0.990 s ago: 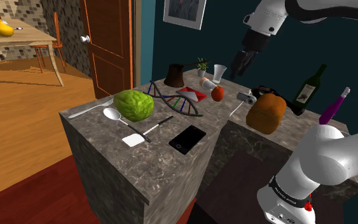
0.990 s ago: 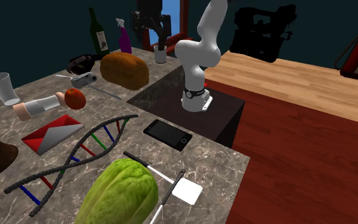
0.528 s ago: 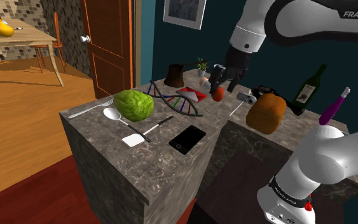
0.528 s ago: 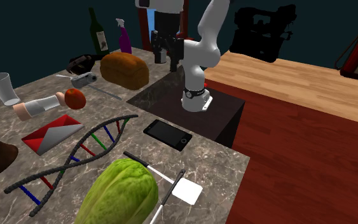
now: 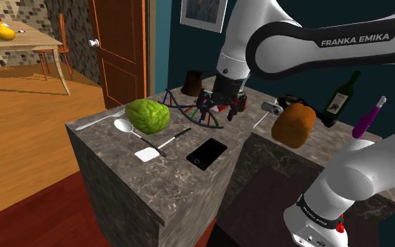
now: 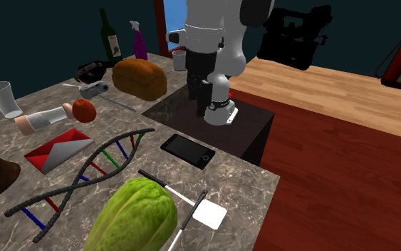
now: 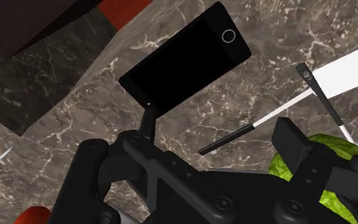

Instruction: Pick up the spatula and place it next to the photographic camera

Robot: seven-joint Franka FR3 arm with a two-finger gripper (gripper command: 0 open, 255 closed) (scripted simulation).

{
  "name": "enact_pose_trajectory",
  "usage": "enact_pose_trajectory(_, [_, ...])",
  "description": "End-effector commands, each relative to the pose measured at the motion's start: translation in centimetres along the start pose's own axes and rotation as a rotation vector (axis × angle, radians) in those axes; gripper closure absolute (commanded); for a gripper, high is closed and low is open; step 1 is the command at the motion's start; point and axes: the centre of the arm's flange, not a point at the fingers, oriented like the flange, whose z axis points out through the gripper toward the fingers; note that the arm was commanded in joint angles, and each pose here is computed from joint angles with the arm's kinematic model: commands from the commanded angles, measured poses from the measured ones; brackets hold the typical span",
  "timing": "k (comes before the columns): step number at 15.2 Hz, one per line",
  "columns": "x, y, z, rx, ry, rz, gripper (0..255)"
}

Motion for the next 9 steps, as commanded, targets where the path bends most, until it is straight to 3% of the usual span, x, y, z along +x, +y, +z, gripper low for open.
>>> enact_pose_trajectory(1, [0.1, -2.1, 1.5, -0.01, -0.004, 0.104, 0])
enact_pose_trajectory(9, [2.3, -10.7, 8.1, -0.055, -0.019, 0.481, 0])
